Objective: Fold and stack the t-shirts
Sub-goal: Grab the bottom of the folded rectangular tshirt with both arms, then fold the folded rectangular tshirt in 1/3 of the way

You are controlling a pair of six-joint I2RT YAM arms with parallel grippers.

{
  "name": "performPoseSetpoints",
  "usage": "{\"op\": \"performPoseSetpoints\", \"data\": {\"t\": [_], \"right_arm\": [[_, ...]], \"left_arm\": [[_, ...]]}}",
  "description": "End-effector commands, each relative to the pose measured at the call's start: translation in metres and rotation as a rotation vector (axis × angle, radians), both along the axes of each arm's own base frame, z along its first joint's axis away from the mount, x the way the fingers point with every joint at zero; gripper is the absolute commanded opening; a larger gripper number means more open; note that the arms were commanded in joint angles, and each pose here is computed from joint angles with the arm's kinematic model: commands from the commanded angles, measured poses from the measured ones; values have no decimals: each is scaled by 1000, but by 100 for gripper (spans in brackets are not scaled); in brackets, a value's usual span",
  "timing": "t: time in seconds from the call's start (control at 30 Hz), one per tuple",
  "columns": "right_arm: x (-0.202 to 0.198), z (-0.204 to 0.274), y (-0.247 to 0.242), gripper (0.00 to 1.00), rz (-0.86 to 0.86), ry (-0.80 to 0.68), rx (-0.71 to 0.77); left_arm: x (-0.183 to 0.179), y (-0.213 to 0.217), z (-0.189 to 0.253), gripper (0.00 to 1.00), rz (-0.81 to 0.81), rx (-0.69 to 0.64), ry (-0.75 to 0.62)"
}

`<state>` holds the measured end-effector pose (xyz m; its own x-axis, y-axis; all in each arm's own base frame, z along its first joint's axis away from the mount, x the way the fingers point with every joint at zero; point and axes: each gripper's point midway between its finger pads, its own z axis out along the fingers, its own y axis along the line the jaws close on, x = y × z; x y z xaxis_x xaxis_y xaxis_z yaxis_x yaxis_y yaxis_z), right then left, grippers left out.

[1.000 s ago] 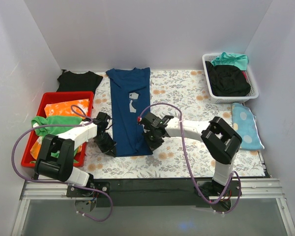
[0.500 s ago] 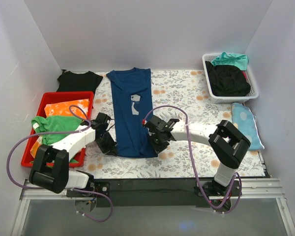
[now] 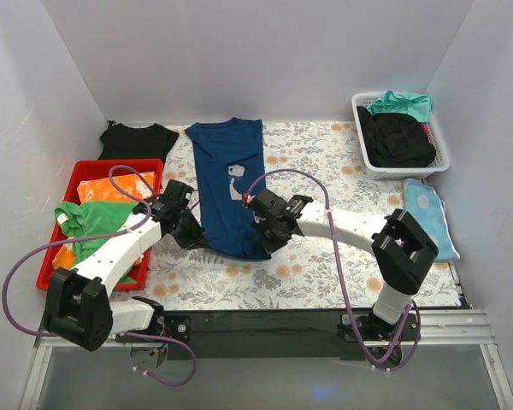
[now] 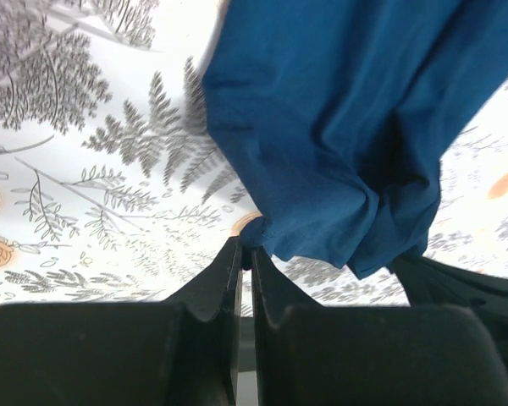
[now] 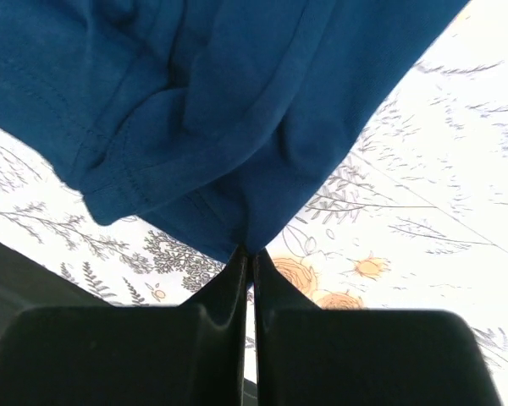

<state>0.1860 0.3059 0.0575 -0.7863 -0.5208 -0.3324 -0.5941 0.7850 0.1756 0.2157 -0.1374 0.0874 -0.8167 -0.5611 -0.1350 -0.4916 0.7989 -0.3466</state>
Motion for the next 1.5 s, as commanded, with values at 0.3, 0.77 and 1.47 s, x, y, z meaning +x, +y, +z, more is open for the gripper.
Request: {"op": "performPoseSetpoints", "data": {"t": [0.3,0.77,1.47], "right_arm": [[124,96,6,1,-123,-268,83],[237,67,10,1,-143,-264,111],[334,50,30,40,-225,-255,386]], "left_arm": [[89,8,52,0,123,130,-210],[200,21,44,0,172,250,-258],[292,32,21,21,157,309,-341]]}}
